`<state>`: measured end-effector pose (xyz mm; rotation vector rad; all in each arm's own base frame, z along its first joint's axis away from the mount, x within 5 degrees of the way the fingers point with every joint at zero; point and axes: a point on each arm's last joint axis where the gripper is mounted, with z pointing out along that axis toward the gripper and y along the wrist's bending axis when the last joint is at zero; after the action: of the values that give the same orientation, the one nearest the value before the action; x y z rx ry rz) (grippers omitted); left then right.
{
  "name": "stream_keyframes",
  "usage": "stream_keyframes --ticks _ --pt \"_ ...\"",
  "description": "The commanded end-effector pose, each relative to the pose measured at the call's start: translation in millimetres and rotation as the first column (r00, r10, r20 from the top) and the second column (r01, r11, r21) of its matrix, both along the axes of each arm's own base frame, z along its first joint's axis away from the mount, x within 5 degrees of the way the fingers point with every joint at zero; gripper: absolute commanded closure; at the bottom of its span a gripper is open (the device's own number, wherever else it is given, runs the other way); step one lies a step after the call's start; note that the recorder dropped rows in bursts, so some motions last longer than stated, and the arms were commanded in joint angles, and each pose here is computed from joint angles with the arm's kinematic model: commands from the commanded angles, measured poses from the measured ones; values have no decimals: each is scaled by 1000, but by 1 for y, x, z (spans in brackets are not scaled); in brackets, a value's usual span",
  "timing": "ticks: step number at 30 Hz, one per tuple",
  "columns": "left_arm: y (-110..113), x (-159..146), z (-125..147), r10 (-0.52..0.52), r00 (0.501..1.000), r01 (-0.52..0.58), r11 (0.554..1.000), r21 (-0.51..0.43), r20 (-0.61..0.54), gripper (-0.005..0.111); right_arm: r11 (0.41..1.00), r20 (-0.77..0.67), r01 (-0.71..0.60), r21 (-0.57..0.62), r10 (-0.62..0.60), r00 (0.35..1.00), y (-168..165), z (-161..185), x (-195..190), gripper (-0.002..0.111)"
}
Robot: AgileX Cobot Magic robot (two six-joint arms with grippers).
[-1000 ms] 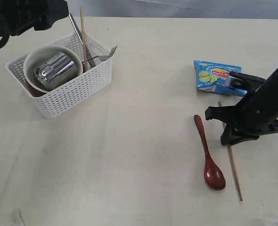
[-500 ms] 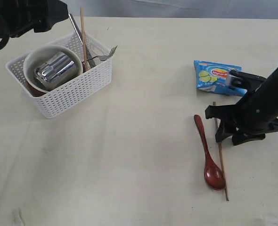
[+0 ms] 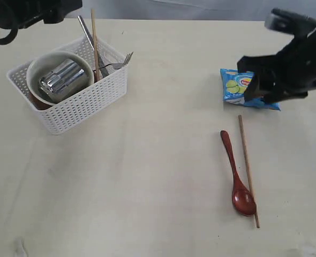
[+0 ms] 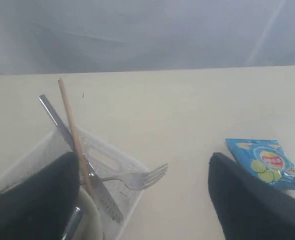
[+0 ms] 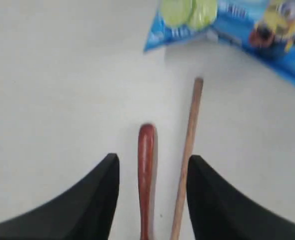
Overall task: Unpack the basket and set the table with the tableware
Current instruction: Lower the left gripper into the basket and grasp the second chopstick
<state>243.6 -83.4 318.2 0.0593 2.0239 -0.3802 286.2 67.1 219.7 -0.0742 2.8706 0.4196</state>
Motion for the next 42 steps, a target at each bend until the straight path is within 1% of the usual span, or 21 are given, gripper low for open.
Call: stream_keyframes --ticks 1,3,5,9,15,18,21,26,29,34,41,42 --pt "4 36 -1 47 997 -44 998 42 -57 39 1000 199 9 7 -10 980 0 35 12 66" --pt "5 58 -5 70 992 -65 996 58 -102 39 1000 273 27 13 -29 962 -1 43 19 66" --pt "3 80 -12 78 986 -66 994 83 -148 39 999 304 33 20 -38 952 0 49 22 66" --pt "-6 122 -26 84 974 -62 992 105 -211 39 1000 372 -12 -9 15 928 2 52 26 66" --pt "-20 180 -50 85 970 -61 992 111 -229 39 1000 484 1 -29 13 875 1 58 34 66" --pt "-26 202 -64 87 965 -59 991 117 -247 39 998 496 -31 -61 57 866 0 59 35 66" --pt "-26 220 -74 98 964 -72 991 112 -247 39 994 484 -65 -84 98 870 1 57 33 66" --pt "-18 237 -84 122 961 -96 989 114 -247 39 994 504 -53 -97 95 858 -1 51 33 66" --pt "-10 240 -85 141 959 -116 987 112 -248 39 994 532 -34 -100 82 843 -2 48 34 66" --pt "-2 243 -87 159 957 -137 985 105 -243 39 994 533 -33 -100 82 842 -2 49 34 66" --pt "-4 254 -117 158 958 -139 986 96 -239 39 995 537 -32 -100 81 840 -2 49 34 66" --pt "-4 254 -118 158 958 -139 986 96 -239 39 995 537 -32 -100 81 840 -2 49 34 66"
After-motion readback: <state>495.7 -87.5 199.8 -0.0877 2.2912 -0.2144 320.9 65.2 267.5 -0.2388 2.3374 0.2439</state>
